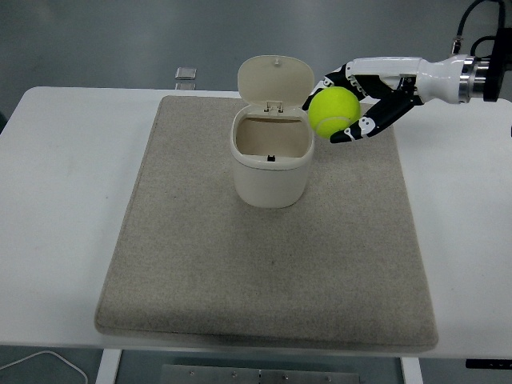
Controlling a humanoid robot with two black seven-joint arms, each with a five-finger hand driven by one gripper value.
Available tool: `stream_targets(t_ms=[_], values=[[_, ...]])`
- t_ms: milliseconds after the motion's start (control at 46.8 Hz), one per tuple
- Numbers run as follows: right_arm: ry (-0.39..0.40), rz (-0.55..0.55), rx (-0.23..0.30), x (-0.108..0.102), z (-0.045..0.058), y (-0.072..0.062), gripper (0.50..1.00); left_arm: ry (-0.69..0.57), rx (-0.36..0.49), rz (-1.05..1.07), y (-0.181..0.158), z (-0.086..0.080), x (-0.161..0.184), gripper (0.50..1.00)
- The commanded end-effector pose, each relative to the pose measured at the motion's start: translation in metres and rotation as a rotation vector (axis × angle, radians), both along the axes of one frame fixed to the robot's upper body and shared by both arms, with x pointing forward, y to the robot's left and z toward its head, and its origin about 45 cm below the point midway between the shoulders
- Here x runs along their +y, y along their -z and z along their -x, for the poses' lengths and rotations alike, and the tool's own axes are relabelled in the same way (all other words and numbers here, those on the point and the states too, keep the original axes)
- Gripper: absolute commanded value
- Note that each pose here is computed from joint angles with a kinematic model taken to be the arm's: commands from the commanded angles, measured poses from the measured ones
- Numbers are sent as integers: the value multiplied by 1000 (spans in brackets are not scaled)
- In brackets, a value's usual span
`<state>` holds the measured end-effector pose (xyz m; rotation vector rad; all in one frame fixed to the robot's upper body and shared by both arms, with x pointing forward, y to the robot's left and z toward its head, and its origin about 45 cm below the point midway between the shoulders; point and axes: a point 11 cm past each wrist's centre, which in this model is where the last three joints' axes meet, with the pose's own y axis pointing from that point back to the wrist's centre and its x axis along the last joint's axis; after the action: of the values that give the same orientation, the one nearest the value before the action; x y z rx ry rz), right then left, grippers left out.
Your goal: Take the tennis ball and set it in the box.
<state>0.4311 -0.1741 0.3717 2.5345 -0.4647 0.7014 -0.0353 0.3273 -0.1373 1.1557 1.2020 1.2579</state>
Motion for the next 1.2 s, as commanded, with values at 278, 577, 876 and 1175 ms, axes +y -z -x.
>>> stream_targets(t_ms=[278,577,876,1175], values=[[-37,-53,-18,43,1,5,500,0,0,0,0,0,0,996],[-28,-74,-36,68,-4,11,500,0,0,0,0,0,0,996],[25,-70,-62,66,-14,15,500,0,0,0,0,0,0,996],[39,-45,-59,63,-14,27,500,0,0,0,0,0,0,996]])
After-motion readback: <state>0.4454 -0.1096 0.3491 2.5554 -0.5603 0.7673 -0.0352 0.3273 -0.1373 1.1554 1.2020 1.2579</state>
